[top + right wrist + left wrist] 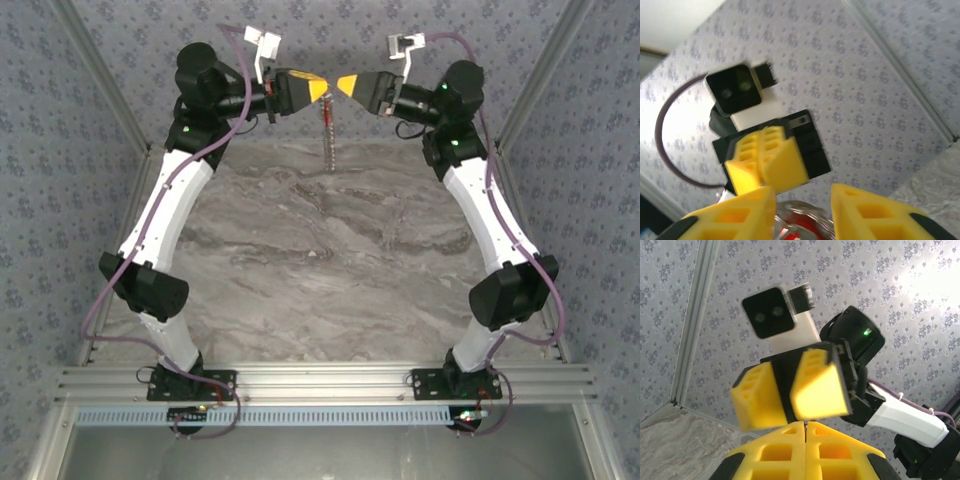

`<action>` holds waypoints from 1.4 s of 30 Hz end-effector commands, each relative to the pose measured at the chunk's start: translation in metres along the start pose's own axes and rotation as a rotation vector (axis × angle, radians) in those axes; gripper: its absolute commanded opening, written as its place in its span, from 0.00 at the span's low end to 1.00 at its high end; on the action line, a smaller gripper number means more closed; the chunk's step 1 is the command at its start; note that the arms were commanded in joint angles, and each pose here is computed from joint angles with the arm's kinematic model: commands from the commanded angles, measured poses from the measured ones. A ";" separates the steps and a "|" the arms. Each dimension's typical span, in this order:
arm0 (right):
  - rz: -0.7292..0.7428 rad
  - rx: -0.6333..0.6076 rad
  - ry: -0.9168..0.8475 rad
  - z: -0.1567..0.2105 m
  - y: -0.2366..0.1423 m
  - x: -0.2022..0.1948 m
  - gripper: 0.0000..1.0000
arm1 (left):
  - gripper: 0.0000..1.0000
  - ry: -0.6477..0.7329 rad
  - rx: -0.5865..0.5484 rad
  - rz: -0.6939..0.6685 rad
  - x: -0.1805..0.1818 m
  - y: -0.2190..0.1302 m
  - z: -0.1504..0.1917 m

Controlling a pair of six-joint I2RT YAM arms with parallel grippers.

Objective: Put the keys on the keyring

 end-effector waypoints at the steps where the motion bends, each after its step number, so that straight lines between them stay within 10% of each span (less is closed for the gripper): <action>1: -0.021 -0.119 -0.034 -0.023 -0.025 0.022 0.42 | 0.00 0.097 -0.062 0.013 -0.017 -0.002 -0.013; 42: 0.254 -0.062 -0.150 0.026 0.013 0.040 0.52 | 0.00 0.099 -0.135 0.050 -0.036 -0.004 -0.021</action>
Point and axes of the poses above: each hand's point on the last joint's axis, 136 mm out from that joint toward the fingers, its own y axis out along the fingers, its own x axis along the line the jaws close on, z = x × y, the point moved 6 cm from there along -y, back along the fingers, and after that the axes turned 10 degrees about -y, right-handed, at the moved point
